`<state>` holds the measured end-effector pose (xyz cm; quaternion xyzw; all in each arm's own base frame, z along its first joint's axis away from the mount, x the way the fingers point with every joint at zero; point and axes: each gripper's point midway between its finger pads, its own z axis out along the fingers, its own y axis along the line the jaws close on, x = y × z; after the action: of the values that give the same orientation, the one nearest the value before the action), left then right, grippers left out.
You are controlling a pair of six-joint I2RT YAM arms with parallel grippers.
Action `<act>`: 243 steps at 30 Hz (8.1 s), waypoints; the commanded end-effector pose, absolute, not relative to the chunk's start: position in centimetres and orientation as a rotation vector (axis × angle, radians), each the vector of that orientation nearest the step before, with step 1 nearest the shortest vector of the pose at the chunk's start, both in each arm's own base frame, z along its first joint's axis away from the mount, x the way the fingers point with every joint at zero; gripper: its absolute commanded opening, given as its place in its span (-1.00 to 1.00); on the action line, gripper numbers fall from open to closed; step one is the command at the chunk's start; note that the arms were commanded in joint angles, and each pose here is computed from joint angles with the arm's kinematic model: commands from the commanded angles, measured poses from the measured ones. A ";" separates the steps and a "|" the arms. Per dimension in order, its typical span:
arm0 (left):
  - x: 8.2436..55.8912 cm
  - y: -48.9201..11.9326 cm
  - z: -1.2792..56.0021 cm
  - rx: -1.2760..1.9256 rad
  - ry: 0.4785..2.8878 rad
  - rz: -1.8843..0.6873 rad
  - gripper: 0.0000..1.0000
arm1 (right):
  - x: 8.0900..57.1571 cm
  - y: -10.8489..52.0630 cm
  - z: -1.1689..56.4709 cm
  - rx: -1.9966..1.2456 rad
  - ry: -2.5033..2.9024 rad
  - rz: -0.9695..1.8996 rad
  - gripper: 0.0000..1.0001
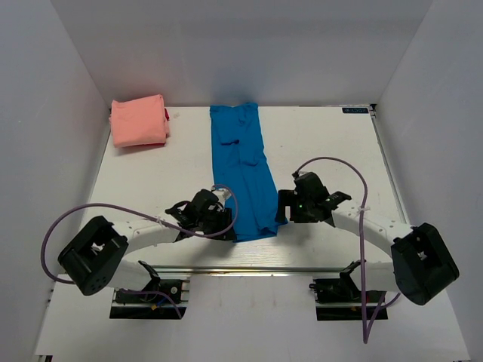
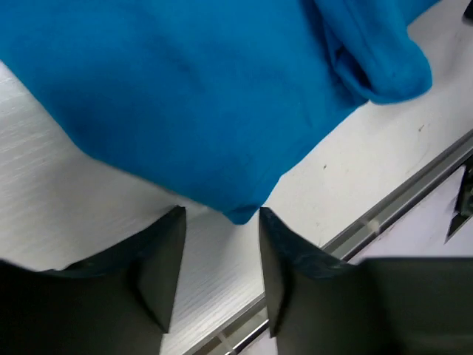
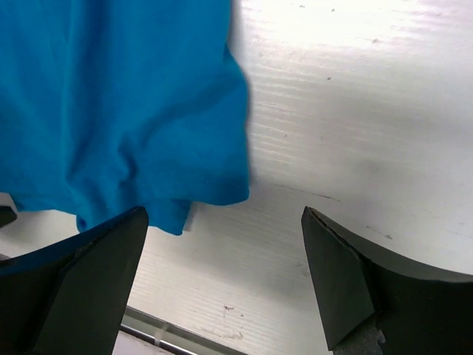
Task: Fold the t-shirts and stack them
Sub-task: Grab the bottom of the folded rectangular tshirt with both arms, then fold the folded rectangular tshirt in 1/3 of the way, then grab one side of the 2/3 rectangular tshirt with both arms, then fold the long partially folded tshirt into a neat square
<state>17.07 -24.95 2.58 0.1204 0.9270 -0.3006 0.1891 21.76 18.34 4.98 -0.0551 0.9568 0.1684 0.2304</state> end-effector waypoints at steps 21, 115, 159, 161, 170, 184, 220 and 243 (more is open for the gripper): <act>16.9 -24.7 1.2 0.321 2.640 -0.711 -0.91 | 19.8 22.5 1.8 -0.335 2.650 0.783 0.06; 53.6 -20.0 10.6 -0.140 2.302 -0.458 0.31 | 52.2 30.7 14.0 0.044 2.335 1.184 0.48; 49.3 -24.4 4.2 0.359 2.338 -0.789 0.99 | 50.6 27.3 3.8 0.081 2.504 1.019 0.81; 49.1 -24.9 4.6 0.379 2.322 -0.830 0.99 | 50.5 27.2 3.3 0.083 2.510 1.014 0.81; 49.2 -25.0 15.0 0.456 2.130 -0.824 0.99 | 49.3 27.3 12.5 -0.178 2.315 0.983 0.81; 36.2 -17.7 10.8 0.110 2.335 -0.588 0.99 | 36.0 21.8 8.0 -0.194 2.519 0.683 0.81; 29.1 -21.6 5.6 0.275 2.456 -0.935 -1.00 | 30.7 25.0 5.8 -0.267 2.586 0.819 -1.00; 28.5 -20.7 19.4 0.001 2.281 -0.921 -1.00 | 28.3 28.3 22.3 -0.376 2.328 1.093 -1.00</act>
<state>25.49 -21.81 17.75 0.0566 0.8711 -0.3898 0.2934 26.96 27.15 20.27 -0.1393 0.8743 0.3840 0.2622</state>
